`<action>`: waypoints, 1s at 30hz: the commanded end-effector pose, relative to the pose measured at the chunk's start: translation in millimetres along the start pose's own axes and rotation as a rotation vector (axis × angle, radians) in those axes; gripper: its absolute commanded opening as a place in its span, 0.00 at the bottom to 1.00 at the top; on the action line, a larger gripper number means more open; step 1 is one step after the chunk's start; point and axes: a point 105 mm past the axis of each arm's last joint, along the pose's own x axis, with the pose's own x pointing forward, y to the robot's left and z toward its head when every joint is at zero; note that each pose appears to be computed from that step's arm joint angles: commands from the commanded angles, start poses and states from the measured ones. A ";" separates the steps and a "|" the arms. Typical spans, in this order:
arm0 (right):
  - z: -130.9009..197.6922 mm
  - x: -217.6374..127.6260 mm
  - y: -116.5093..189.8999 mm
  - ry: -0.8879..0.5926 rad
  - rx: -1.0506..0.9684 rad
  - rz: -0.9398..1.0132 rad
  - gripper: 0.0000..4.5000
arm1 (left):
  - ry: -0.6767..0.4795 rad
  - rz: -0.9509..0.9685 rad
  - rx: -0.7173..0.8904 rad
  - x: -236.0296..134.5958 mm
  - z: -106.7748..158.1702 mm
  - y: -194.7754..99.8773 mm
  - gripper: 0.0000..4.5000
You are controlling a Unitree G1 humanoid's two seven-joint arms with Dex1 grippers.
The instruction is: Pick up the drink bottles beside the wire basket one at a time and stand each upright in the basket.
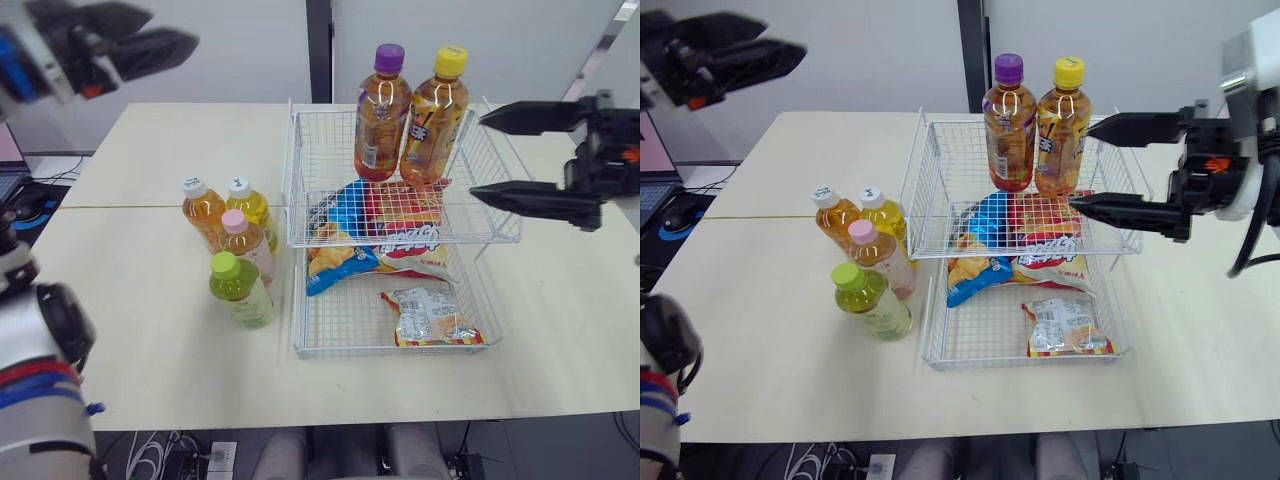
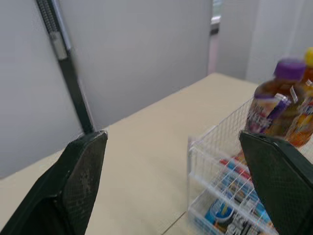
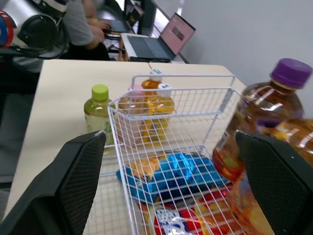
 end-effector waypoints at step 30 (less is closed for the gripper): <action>11.0 23.4 6.3 -0.003 -0.073 0.073 1.00 | 0.002 0.366 -0.158 11.7 -123.4 -24.8 0.99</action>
